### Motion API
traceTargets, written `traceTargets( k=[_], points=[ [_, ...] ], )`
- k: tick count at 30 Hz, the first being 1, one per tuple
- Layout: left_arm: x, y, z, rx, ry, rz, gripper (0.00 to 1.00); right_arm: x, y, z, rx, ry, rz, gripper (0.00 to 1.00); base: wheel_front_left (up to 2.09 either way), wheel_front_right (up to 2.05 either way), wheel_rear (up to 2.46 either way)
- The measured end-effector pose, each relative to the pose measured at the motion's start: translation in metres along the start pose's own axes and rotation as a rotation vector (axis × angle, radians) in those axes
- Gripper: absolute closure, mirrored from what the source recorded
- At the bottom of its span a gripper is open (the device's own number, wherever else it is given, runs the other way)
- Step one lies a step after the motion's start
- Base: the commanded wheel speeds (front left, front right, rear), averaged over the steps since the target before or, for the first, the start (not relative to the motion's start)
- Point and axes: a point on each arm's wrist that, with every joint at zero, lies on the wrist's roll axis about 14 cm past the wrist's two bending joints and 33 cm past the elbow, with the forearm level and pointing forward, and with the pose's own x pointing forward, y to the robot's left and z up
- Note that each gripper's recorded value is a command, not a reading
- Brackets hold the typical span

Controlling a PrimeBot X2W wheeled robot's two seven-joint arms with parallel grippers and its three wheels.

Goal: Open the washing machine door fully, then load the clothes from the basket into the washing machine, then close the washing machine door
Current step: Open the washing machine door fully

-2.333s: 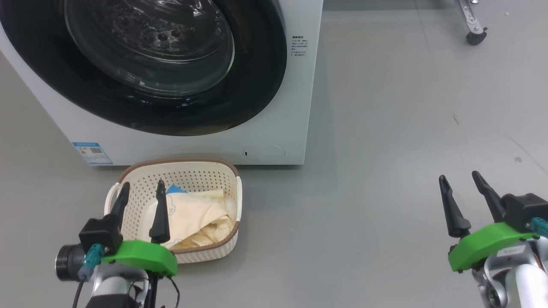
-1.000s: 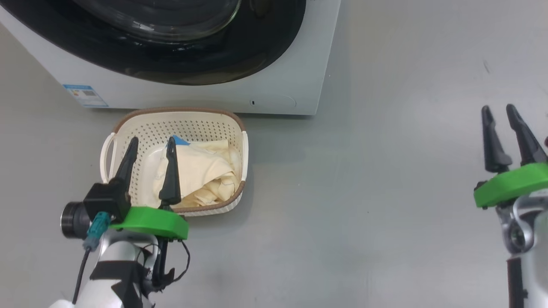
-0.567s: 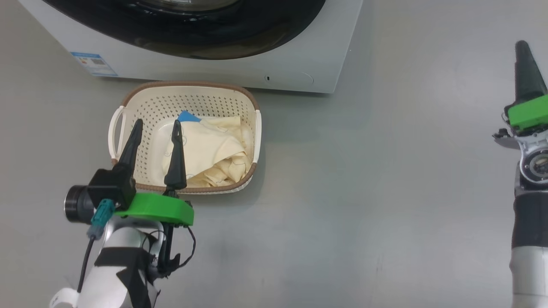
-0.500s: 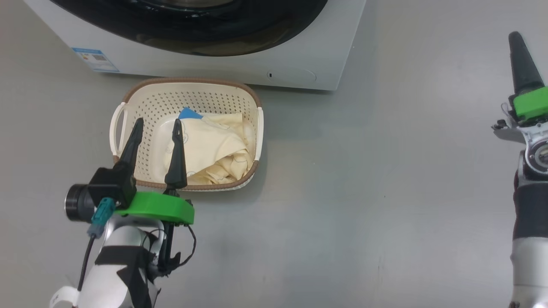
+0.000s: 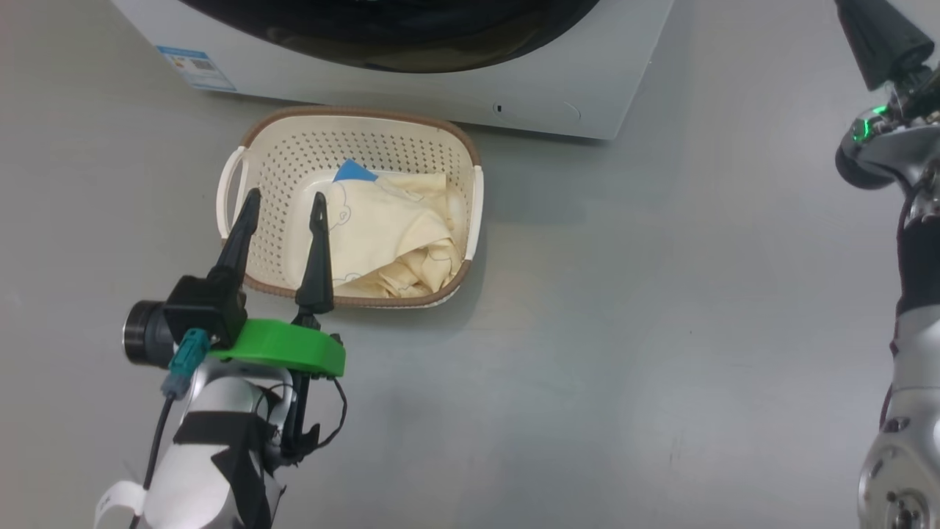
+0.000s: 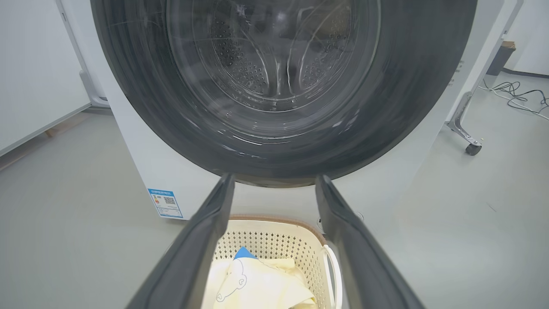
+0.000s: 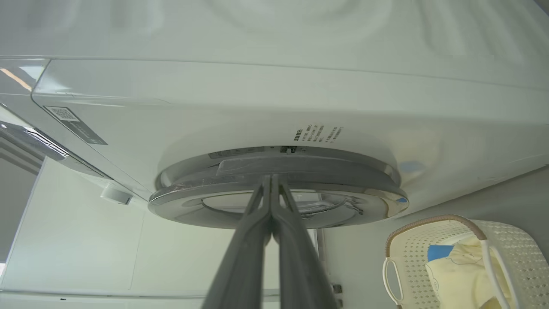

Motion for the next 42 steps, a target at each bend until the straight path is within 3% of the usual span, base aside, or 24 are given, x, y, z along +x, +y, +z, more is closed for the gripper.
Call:
traceTargets(
  k=[7,22,42],
  points=[
    [-0.003,0.002,-0.001,0.010,0.006,-0.001,0.00,0.039,0.029,-0.024,-0.027,0.134,0.051,1.00,0.00,0.00,0.00],
    [-0.015,0.018,-0.003,0.009,0.024,0.040,0.00,0.111,0.072,-0.052,-0.148,0.230,0.062,1.00,0.00,0.00,0.00],
    [-0.009,0.023,-0.008,-0.002,0.037,0.077,0.00,0.153,0.050,-0.081,-0.207,0.360,-0.039,1.00,0.00,0.00,0.00]
  ],
)
